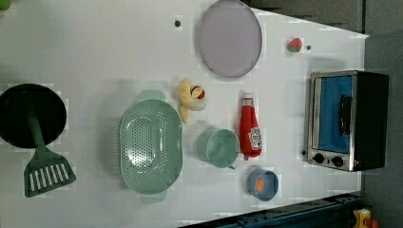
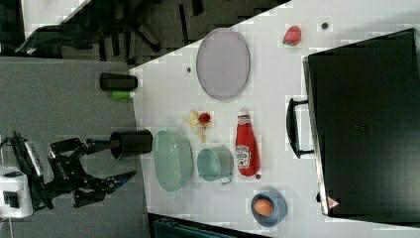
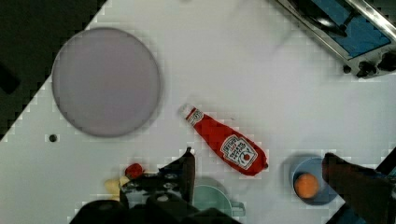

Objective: Flap open oven.

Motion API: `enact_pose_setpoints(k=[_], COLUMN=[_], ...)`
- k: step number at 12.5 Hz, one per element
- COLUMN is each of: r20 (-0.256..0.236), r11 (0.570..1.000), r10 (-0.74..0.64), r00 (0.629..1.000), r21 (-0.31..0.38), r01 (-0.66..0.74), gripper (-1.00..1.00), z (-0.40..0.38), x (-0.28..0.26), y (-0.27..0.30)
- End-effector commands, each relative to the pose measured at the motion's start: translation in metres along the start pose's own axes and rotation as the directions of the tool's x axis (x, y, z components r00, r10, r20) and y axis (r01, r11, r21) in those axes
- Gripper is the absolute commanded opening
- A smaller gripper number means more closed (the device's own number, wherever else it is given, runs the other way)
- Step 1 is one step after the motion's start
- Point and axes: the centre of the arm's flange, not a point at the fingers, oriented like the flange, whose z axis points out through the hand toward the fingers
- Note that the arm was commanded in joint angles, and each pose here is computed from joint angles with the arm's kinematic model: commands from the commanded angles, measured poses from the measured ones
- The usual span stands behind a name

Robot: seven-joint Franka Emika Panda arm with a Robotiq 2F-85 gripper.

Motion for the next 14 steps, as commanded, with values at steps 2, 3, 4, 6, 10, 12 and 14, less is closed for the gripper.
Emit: enact_pose_setpoints(k=[2, 3, 4, 6, 10, 12, 14], r20=[0.066, 0.068, 0.071, 0.087, 0.123, 0.100, 0.067], r11=[0.998, 0.998, 0.998, 0.997, 0.987, 0.968, 0.944], r10=[-0.028, -0.025, -0.020, -0.007, -0.075, -0.202, -0.308], r00=[0.997, 0.997, 0.997, 0.996, 0.990, 0.974, 0.949], r21=[-0.057, -0.059, -0.061, -0.076, -0.131, -0.134, -0.098], r01=[0.032, 0.029, 0.025, 0.014, 0.091, 0.214, 0.314], gripper=[0.15, -0.07, -0.31, -0.65, -0.65, -0.65, -0.65], z=[0.035, 0.036, 0.038, 0.049, 0.088, 0.107, 0.123], x=[0.003, 0.004, 0.006, 0.010, 0.018, 0.028, 0.045], y=[-0.007, -0.006, -0.004, 0.001, 0.015, 0.023, 0.035])
